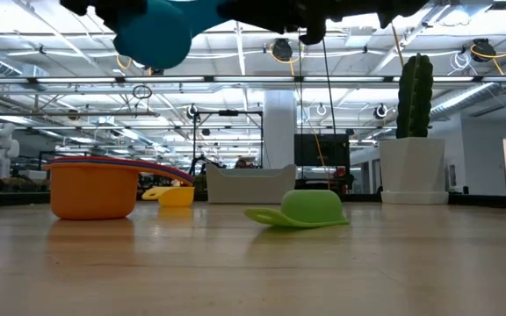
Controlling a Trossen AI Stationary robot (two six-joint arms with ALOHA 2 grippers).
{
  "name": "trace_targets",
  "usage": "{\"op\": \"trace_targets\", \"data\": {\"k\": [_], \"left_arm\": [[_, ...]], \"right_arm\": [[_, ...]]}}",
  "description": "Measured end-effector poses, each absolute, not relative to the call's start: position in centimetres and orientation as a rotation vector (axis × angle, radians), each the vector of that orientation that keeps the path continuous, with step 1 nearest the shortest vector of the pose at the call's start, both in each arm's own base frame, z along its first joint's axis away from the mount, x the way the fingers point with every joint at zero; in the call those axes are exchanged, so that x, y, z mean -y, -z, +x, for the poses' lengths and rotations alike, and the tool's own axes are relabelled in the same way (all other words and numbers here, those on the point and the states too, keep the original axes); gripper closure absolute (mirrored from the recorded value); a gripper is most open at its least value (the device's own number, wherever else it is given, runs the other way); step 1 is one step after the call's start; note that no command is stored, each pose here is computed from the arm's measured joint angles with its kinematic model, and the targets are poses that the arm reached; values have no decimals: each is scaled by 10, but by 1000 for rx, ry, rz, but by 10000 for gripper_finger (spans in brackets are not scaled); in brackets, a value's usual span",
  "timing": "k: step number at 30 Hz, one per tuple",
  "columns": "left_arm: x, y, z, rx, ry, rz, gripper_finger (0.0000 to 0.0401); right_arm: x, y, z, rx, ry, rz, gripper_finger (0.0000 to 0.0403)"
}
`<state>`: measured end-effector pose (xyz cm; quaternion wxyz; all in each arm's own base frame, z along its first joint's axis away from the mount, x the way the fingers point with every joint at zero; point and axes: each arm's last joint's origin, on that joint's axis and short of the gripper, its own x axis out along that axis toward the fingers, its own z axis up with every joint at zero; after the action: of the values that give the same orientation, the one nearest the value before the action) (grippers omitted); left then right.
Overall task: Nest measuring cups in basket
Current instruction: Stack the light blue measuring cup into the red measuring cup
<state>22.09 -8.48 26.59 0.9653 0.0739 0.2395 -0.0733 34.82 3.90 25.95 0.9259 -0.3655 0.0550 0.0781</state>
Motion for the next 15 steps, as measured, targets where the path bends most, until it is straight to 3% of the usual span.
{"op": "trace_targets", "data": {"k": [5,15], "left_arm": [[82,-276,207,-466,96,114,177],[87,-290,188,-395,83,92,169]], "right_arm": [[-45,-259,347,-128,-126,-769,402],[-59,-228,368,-81,-109,-880,403]]}}
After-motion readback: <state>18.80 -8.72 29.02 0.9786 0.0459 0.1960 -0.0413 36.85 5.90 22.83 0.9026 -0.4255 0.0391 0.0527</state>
